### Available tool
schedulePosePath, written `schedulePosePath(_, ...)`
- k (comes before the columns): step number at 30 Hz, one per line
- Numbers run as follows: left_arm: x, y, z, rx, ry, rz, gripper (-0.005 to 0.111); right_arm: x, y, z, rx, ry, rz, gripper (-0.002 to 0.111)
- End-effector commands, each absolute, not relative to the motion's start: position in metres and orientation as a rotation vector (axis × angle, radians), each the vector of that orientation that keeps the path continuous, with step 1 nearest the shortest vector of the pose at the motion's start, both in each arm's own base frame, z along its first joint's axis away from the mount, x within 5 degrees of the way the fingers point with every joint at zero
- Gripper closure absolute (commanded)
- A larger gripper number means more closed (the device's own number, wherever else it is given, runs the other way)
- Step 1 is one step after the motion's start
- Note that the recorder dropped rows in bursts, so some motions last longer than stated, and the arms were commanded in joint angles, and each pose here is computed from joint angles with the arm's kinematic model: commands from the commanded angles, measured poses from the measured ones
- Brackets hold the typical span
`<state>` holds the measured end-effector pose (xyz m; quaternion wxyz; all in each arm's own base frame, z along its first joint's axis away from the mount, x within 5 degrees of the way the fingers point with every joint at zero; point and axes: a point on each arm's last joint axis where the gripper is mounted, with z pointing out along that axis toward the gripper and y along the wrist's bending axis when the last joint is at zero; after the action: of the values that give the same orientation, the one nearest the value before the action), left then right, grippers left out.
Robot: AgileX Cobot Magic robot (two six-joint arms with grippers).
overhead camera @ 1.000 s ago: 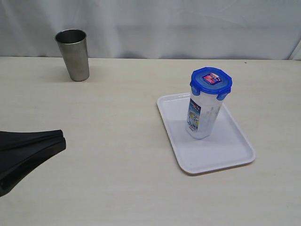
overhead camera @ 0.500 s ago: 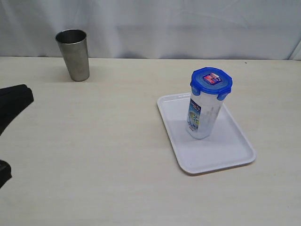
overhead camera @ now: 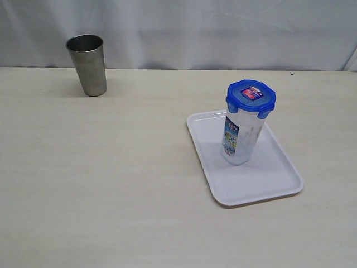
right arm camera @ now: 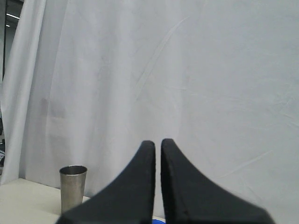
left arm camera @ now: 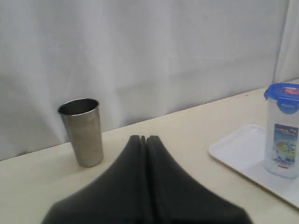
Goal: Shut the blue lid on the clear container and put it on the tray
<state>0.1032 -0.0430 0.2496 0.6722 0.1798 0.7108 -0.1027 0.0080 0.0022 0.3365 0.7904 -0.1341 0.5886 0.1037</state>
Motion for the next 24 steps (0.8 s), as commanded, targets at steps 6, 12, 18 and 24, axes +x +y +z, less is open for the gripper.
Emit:
schedulePosePath(6,0.081,-0.015,0.242,0.203,1.503,-0.070,0.107,0.008,0.002,0.336,-0.283,1.262,0.219,0.104)
schedulePosePath(12,0.067,-0.006,0.231,0.122,1.443,-0.015,0.107,0.008,0.002,0.336,-0.283,1.262,0.219,0.104)
schedulePosePath(18,0.063,-0.005,0.228,0.107,1.416,-0.002,0.107,0.008,0.002,0.336,-0.285,1.262,0.218,0.104)
schedulePosePath(24,0.059,-0.005,0.230,0.105,1.389,-0.002,0.107,0.008,0.002,0.336,-0.285,1.262,0.218,0.104)
